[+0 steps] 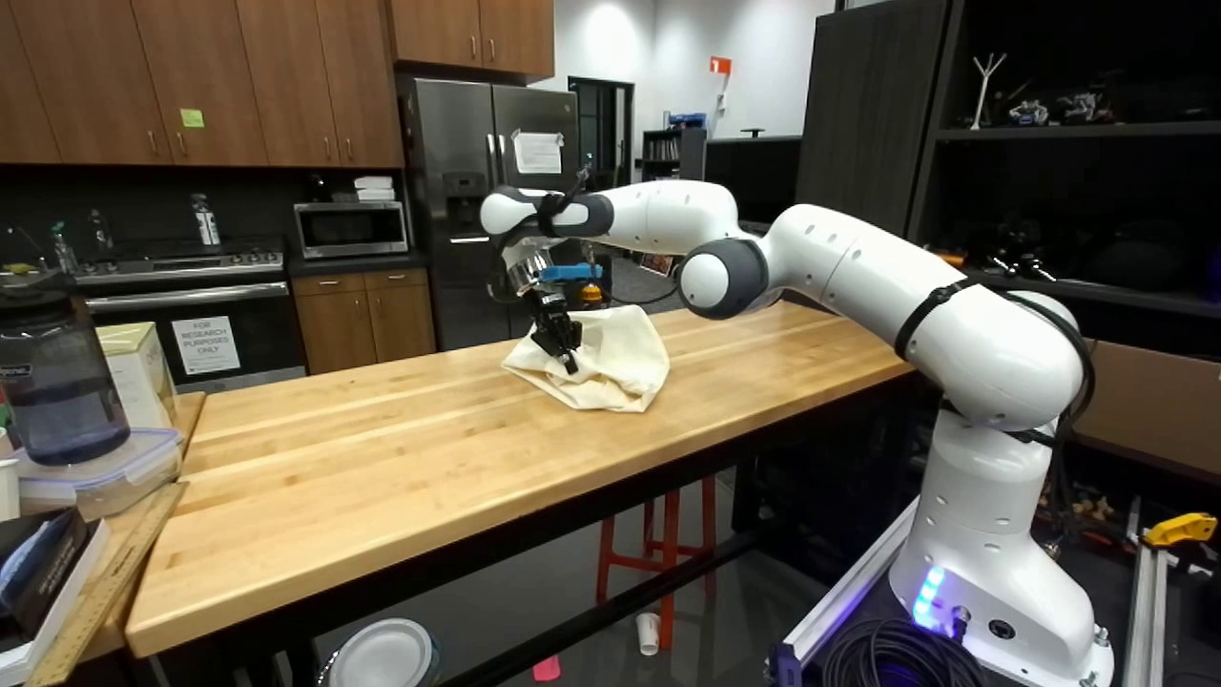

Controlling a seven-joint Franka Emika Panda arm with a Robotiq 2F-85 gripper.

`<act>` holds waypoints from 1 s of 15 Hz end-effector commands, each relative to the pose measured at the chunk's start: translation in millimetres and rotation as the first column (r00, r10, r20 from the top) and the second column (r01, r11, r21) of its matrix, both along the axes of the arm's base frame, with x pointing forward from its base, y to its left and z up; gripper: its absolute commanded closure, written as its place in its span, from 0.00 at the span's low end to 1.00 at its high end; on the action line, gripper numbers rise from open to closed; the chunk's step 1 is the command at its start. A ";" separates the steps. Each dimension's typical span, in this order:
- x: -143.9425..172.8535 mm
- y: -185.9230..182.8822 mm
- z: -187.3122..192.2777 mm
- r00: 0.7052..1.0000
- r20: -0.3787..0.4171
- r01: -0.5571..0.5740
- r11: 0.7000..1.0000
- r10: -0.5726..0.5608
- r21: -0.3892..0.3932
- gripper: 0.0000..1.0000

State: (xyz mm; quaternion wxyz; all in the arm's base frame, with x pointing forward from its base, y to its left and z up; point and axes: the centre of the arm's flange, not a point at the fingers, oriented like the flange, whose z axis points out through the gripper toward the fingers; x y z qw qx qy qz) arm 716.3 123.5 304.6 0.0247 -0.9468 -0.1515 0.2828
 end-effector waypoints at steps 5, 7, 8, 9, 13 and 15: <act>7.4 22.8 14.3 0.915 -0.085 -0.399 0.917 0.395 -0.028 0.99; 3.4 29.8 14.7 0.869 -0.132 -0.485 0.874 0.477 -0.032 0.99; -1.0 33.6 14.6 0.841 -0.166 -0.526 0.850 0.515 -0.029 0.99; -4.1 37.6 14.5 0.813 -0.196 -0.564 0.825 0.549 -0.030 0.99; -21.2 69.8 16.2 0.700 -0.289 -0.695 0.717 0.653 -0.063 0.99; -29.7 87.8 21.2 0.663 -0.290 -0.735 0.674 0.690 -0.077 0.99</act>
